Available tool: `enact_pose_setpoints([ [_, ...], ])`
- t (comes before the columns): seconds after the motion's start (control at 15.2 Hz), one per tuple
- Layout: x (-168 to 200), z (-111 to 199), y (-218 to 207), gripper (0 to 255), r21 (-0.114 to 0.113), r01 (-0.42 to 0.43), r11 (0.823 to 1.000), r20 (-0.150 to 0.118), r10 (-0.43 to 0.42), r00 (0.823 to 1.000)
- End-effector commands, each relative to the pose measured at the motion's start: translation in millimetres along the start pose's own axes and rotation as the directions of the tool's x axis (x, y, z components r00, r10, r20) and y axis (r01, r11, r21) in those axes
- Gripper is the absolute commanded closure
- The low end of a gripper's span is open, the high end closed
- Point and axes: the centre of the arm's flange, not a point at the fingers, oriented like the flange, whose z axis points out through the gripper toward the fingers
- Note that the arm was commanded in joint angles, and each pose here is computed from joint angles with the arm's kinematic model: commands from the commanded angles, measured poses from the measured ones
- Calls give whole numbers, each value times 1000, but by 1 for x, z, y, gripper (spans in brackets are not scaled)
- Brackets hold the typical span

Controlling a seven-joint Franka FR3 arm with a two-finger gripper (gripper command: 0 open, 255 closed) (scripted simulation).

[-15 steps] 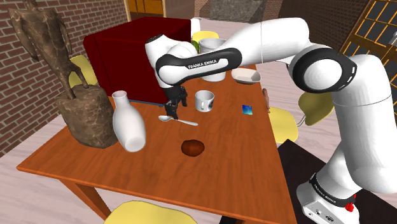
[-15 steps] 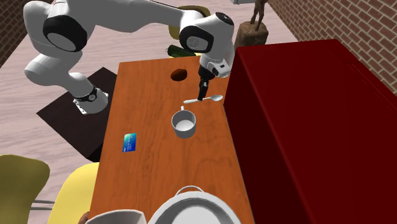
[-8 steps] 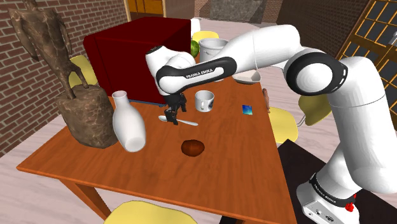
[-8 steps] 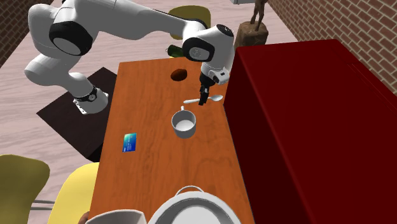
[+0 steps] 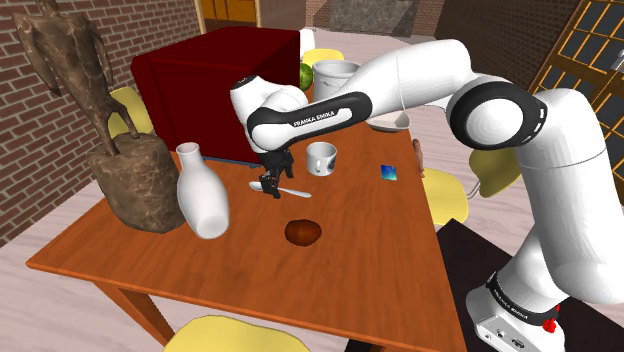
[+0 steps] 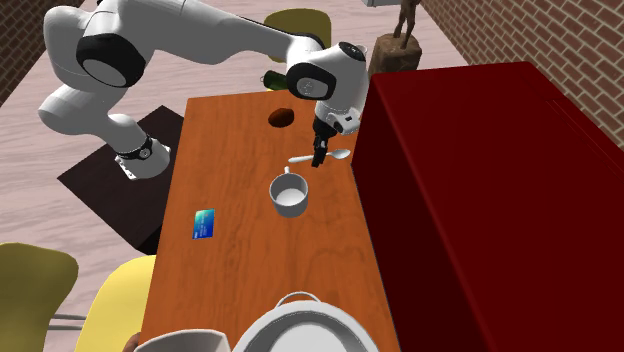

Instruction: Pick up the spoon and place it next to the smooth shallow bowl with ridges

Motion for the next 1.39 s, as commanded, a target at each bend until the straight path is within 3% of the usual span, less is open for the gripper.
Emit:
enact_pose_setpoints([
  [0.0, 0, 0, 0, 0, 0, 0, 1000, 0, 0, 1000],
  [0.07, 0, 0, 0, 255, 0, 0, 1000, 0, 0, 1000],
  [0.66, 0, 0, 0, 255, 0, 0, 1000, 0, 0, 1000],
  [1.32, -12, -51, 6, 255, 0, 0, 1000, 0, 0, 1000],
])
